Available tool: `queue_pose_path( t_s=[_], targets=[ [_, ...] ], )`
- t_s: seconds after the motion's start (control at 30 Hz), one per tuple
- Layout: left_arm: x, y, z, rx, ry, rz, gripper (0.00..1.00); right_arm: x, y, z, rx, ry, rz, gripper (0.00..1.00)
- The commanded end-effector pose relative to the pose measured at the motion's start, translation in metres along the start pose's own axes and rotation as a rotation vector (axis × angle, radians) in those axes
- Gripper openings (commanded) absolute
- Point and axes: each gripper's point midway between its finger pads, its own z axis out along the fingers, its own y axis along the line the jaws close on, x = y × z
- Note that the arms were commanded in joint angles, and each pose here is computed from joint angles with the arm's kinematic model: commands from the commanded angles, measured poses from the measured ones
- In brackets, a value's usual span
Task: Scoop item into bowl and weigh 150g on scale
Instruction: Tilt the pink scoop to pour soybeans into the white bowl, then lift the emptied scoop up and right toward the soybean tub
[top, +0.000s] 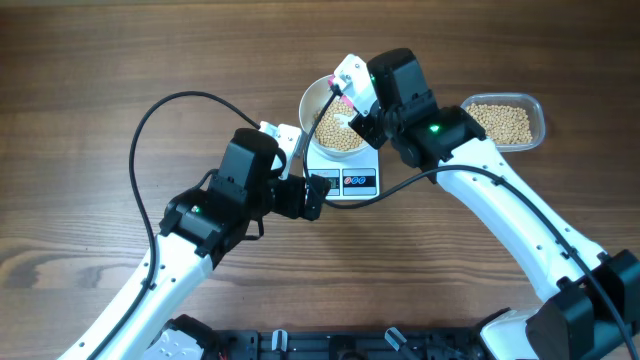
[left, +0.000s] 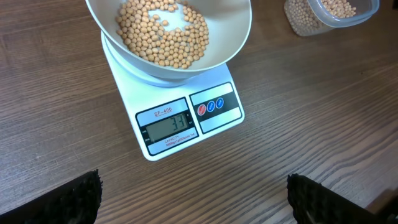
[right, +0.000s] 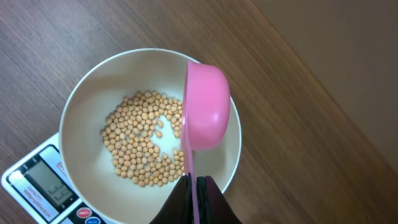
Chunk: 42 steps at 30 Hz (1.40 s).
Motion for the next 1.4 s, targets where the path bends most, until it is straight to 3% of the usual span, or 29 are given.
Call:
queue_pose_path(
  t_s=[0.0, 0.77, 1.03, 1.37],
  targets=[
    [0.001, 0.000, 0.001, -0.004, 0.002, 0.022, 1.00, -0.019, -0.005, -0.020, 0.043, -0.054, -0.036, 0.04],
    [0.001, 0.000, 0.001, -0.004, 0.002, 0.022, 1.00, -0.020, -0.007, -0.024, 0.124, -0.023, -0.067, 0.04],
    [0.001, 0.000, 0.001, -0.004, 0.002, 0.022, 1.00, -0.017, -0.006, -0.024, 0.118, -0.021, 0.087, 0.04],
    [0.001, 0.000, 0.001, -0.004, 0.002, 0.022, 1.00, -0.004, -0.005, -0.035, 0.010, -0.015, 0.433, 0.04]
  ],
)
